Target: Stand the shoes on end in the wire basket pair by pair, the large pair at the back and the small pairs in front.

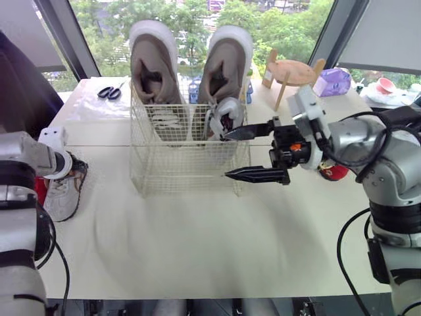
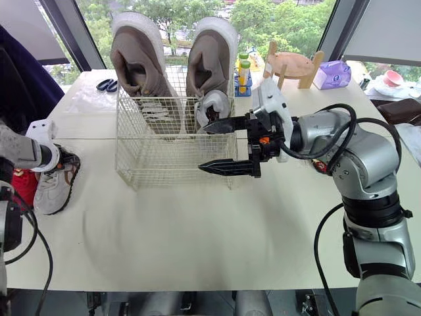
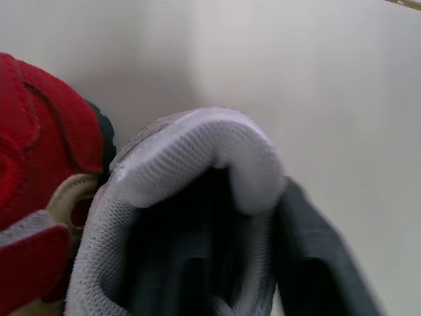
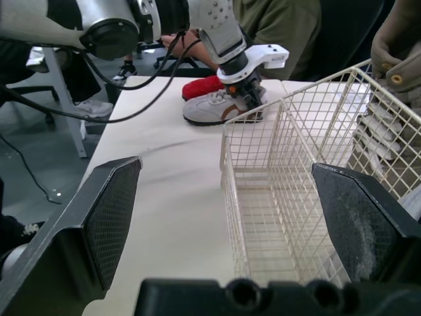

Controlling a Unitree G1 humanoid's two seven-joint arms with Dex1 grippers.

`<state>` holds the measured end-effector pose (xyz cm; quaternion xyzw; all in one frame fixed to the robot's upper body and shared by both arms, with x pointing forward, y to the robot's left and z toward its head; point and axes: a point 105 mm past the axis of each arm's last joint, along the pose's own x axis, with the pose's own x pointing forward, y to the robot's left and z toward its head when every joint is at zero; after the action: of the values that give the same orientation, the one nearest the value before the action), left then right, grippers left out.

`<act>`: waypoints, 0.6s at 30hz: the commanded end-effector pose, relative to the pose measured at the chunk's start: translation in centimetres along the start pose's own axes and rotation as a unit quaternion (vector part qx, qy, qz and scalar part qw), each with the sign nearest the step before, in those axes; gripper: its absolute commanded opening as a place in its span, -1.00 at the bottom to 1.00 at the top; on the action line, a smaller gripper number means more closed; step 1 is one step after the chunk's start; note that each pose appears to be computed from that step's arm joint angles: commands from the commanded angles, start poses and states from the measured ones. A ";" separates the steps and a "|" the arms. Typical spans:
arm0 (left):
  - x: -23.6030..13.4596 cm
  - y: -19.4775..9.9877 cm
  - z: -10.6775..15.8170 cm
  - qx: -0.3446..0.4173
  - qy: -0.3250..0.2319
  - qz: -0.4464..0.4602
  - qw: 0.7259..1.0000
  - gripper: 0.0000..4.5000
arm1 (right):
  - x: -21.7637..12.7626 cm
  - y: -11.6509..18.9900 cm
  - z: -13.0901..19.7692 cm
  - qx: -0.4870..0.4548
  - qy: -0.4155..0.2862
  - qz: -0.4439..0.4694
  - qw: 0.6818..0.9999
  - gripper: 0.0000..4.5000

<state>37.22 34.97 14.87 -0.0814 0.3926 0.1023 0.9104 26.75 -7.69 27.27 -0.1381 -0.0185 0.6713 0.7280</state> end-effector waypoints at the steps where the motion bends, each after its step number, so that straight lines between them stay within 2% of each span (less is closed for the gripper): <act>1: -0.2 -0.4 0.4 0.000 -0.004 -0.016 1.000 -0.97 | 0.1 0.4 0.6 -0.018 -0.009 0.004 1.000 1.00; 4: -1.7 -1.0 1.4 -0.003 -0.026 -0.041 0.999 -0.97 | 0.2 0.5 0.5 -0.016 -0.008 0.010 1.000 1.00; 7: -4.6 -1.6 3.4 -0.010 -0.083 -0.053 0.995 -0.97 | 0.0 0.2 0.4 -0.015 -0.007 0.009 1.000 1.00; 9: -8.2 -2.8 5.0 -0.033 -0.147 -0.069 0.986 -0.97 | -0.3 -0.1 0.0 -0.014 0.002 0.003 1.000 1.00; 11: -12.3 -4.0 6.0 -0.052 -0.245 -0.093 0.964 -0.97 | -1.2 -0.4 -0.4 -0.011 0.027 -0.011 1.000 1.00; 13: -16.1 -5.4 6.6 -0.054 -0.353 -0.104 0.928 -0.97 | -2.3 -0.6 0.1 -0.001 0.028 -0.019 0.999 1.00; 15: -20.4 -7.3 6.6 -0.036 -0.456 -0.118 0.881 -0.97 | -2.9 -0.9 0.6 0.005 0.018 -0.027 0.999 1.00; 17: -24.4 -10.0 6.0 -0.030 -0.546 -0.192 0.815 -0.97 | -3.0 -1.3 0.7 0.006 0.013 -0.031 0.999 1.00; 18: -25.6 -11.2 5.7 -0.034 -0.572 -0.236 0.785 -0.97 | -3.0 -1.4 0.7 0.006 0.012 -0.031 0.999 1.00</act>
<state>29.14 23.47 35.97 -0.1367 -0.1526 -0.0413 0.9779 28.06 -10.62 27.38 -0.1324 0.0167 0.6437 0.7536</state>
